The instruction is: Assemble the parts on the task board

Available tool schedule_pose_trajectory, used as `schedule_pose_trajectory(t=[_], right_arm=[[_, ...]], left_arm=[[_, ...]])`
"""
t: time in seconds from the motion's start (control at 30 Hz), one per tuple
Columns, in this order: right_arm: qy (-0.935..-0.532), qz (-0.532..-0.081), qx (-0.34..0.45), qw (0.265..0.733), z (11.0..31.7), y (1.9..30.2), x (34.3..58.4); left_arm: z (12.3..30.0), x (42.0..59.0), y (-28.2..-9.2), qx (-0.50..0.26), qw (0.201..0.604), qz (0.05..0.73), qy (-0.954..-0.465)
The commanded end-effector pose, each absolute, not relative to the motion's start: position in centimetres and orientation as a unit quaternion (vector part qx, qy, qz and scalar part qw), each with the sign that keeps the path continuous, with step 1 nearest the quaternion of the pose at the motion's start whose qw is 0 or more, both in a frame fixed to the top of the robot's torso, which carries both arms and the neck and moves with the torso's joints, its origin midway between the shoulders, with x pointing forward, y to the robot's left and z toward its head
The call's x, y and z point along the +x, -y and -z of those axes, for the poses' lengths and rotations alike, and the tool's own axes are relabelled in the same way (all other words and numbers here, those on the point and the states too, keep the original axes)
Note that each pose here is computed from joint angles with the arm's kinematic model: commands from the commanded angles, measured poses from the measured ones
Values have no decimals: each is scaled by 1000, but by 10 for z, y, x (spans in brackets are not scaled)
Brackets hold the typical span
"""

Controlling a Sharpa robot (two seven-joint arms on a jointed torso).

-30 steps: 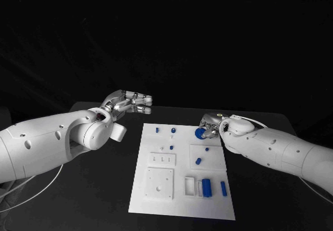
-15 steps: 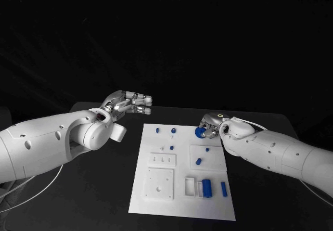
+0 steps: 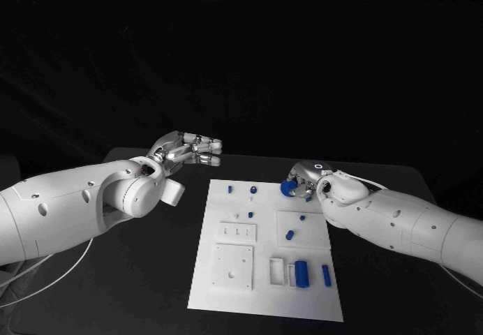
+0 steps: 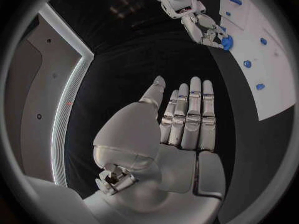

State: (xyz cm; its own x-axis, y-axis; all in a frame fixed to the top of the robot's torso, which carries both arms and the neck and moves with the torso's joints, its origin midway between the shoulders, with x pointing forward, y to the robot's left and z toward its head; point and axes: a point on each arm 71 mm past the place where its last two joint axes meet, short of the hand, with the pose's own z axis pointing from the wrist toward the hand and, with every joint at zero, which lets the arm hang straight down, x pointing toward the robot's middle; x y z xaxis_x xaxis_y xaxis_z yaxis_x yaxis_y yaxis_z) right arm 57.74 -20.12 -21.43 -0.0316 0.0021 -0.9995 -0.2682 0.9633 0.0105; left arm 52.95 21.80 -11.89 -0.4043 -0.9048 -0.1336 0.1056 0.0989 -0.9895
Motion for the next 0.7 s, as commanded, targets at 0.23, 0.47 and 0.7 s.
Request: schedule_pose_trajectory(t=[0.23,0.47,0.7], right_arm=[[-682,-123,-119,711,193,168,567],[-680,-144,-133,707,189,140,561],[-681,-156,-149,699,192,113,558]], left_arm=[[118,529,-217,-328,432,588,-600],[118,530,-216,-328,432,588,-600],[118,530,-214,-327,431,589,-601]])
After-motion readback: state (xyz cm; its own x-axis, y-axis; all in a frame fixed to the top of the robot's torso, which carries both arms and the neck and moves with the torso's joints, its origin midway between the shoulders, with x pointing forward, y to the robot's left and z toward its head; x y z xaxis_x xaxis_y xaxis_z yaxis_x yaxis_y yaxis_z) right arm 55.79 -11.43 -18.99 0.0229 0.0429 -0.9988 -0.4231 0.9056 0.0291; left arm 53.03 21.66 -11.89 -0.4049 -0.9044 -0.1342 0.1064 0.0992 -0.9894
